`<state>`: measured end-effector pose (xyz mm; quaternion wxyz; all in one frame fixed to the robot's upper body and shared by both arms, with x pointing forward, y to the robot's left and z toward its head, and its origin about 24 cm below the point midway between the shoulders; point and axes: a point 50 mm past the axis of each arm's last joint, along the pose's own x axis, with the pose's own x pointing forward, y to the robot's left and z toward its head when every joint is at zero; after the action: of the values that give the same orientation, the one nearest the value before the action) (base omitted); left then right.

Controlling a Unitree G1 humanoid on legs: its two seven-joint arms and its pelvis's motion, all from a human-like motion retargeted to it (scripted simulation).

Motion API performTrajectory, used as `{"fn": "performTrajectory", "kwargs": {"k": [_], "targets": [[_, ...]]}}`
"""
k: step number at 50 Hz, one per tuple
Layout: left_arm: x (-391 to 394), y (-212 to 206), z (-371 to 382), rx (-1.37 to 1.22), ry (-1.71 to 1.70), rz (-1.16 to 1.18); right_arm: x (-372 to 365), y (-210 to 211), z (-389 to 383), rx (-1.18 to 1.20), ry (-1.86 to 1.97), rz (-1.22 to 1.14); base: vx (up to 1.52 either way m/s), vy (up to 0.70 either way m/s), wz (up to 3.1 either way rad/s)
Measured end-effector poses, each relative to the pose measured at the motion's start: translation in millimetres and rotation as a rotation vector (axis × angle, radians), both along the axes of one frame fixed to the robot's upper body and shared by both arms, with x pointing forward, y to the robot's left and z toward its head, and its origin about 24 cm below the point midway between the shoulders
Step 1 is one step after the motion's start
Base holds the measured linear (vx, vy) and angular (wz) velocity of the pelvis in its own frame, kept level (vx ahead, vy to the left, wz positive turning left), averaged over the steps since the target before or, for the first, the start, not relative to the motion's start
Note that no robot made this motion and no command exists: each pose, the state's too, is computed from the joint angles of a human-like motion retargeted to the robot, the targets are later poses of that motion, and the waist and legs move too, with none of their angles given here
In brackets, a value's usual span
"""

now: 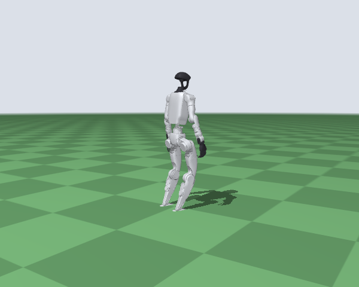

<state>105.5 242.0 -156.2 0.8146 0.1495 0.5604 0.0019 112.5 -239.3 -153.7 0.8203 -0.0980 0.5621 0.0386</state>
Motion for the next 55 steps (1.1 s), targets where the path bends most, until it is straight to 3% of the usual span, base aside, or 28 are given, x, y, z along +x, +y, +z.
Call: {"fn": "performTrajectory", "kwargs": {"k": [39, 55], "targets": [[30, 22, 19, -0.031, -0.194, 0.199, 5, -40, 15, -0.022, 0.000, -0.012, 0.01, -0.01, 0.08], [21, 45, 23, 0.039, -0.197, 0.296, 29, -32, 20, -0.017, -0.040, 0.025, 0.02, 0.01, 0.02]]}}
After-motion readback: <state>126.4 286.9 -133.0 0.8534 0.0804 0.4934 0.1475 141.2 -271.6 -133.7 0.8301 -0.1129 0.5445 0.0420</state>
